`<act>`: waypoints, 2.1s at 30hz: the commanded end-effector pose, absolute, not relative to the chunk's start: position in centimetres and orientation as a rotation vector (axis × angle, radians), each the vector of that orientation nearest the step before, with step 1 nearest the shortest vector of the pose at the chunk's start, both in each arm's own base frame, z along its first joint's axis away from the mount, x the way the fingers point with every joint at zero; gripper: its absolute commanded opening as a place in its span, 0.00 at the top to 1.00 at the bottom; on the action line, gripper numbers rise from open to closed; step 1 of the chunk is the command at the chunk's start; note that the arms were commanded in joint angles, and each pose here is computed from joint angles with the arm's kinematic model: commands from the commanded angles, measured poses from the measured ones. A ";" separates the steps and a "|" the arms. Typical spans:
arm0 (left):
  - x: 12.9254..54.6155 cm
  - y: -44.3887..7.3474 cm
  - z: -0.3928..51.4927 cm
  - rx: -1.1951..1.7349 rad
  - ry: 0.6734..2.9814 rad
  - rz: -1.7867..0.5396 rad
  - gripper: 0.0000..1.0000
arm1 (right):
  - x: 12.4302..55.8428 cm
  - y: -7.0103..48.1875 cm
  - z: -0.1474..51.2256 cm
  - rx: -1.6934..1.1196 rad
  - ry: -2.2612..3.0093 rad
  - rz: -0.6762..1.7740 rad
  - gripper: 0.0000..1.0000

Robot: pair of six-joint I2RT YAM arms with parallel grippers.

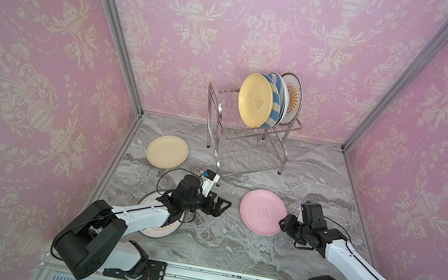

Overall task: Load the plates into the dish rack
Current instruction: 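Position the right gripper fingers at the pink bear plate's rim, then close the right gripper on the pink bear plate rim and tilt it up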

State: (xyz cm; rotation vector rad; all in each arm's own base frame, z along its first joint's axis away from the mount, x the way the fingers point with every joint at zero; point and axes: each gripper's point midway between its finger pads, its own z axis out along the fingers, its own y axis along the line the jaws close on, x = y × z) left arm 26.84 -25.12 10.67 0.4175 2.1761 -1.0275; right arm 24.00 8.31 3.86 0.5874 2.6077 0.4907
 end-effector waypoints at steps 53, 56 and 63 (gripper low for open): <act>26.7 -23.5 14.4 0.495 2.108 -0.869 0.01 | 27.5 6.0 6.5 0.571 2.536 0.345 1.00; 26.8 -23.5 14.8 0.494 2.098 -0.865 0.01 | 27.3 5.4 8.6 0.542 2.505 0.308 1.00; 27.2 -23.2 15.5 0.499 2.081 -0.820 0.01 | 26.3 3.6 13.0 0.401 2.471 0.145 1.00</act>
